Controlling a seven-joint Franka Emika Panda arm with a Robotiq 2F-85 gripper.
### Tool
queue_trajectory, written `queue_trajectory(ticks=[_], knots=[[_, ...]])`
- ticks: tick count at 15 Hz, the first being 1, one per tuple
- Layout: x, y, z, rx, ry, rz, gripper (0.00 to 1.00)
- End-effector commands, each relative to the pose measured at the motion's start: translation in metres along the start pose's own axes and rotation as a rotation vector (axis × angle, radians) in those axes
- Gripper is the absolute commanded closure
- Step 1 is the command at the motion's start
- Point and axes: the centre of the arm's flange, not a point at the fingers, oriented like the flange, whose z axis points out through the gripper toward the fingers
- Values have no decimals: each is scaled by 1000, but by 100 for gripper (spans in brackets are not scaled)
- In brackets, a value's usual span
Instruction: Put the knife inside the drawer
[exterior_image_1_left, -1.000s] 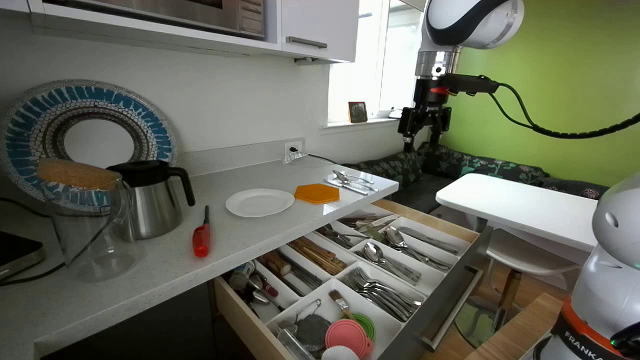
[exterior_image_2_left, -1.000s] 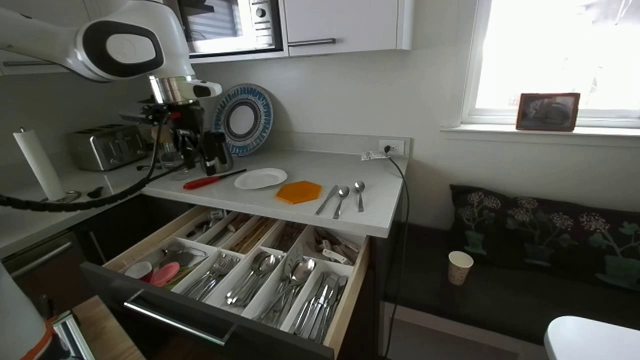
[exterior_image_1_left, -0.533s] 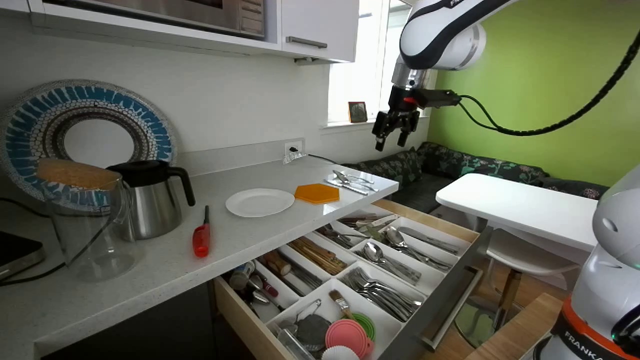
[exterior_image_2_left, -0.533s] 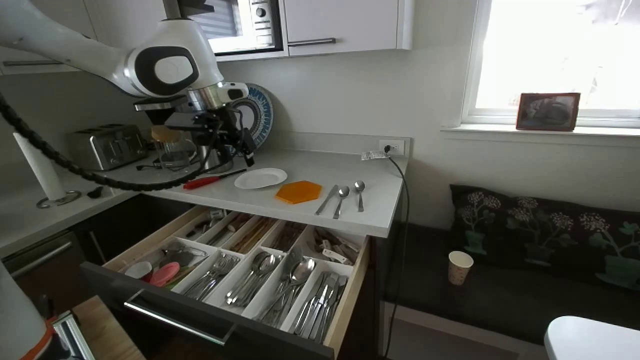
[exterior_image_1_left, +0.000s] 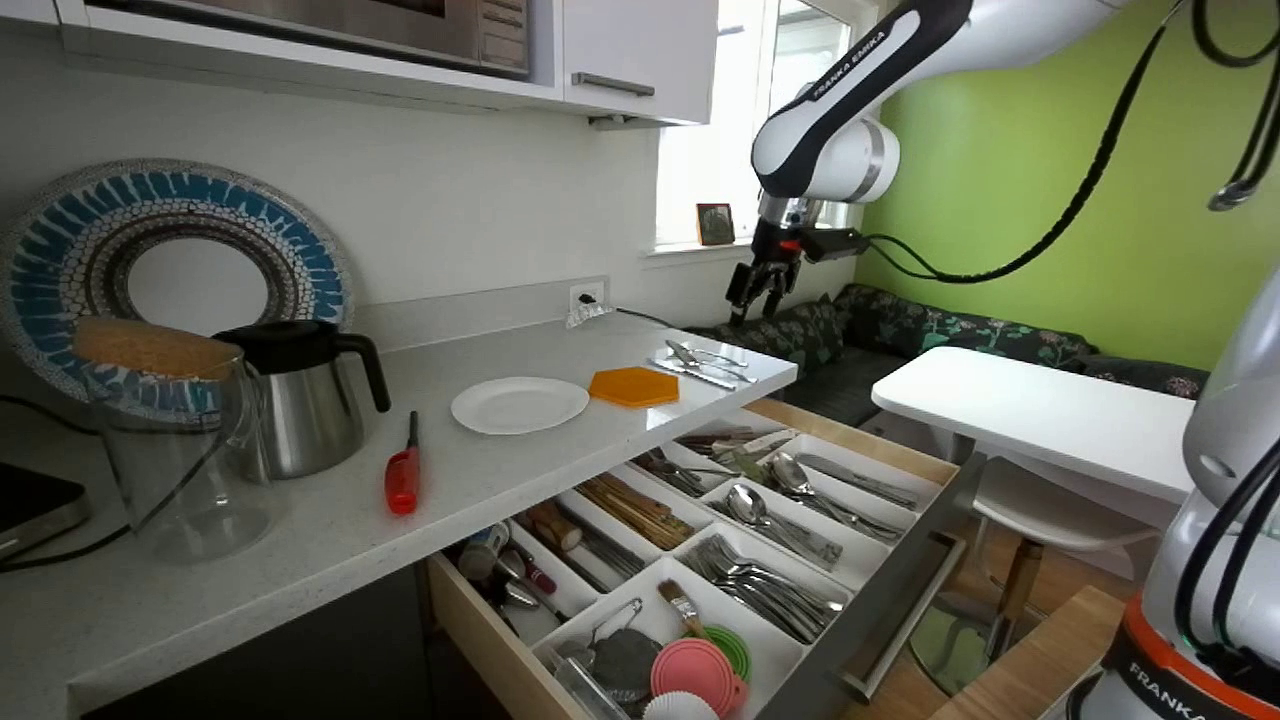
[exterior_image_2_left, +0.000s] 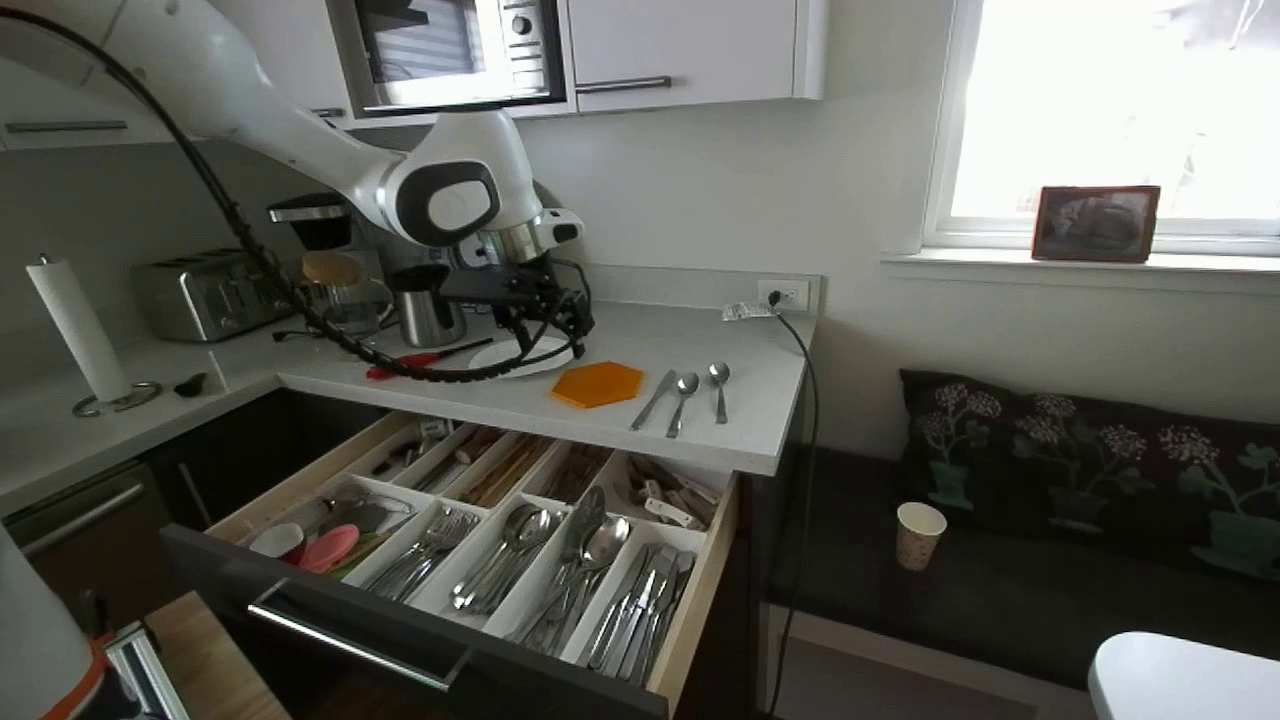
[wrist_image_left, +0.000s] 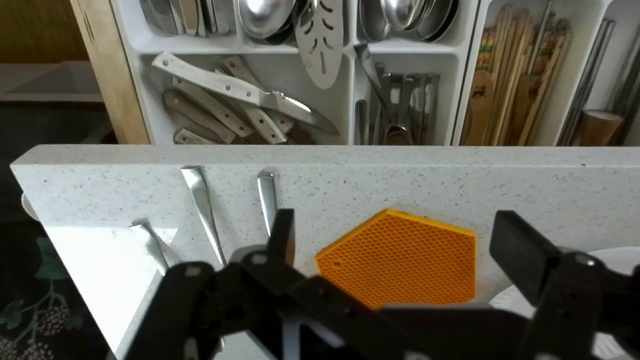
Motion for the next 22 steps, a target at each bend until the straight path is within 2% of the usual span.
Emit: queue_trajectory(ticks=[1, 3, 4, 6, 13, 16, 22], knots=[[21, 32, 43, 47, 40, 14, 0], [26, 43, 61, 48, 85, 67, 0], [13, 29, 41, 31, 52, 43, 0], [14, 32, 51, 31, 48, 46, 0], [17, 29, 43, 29, 62, 41, 0], [31, 36, 70, 29, 83, 29, 0], [44, 48, 117, 22, 57, 10, 0]])
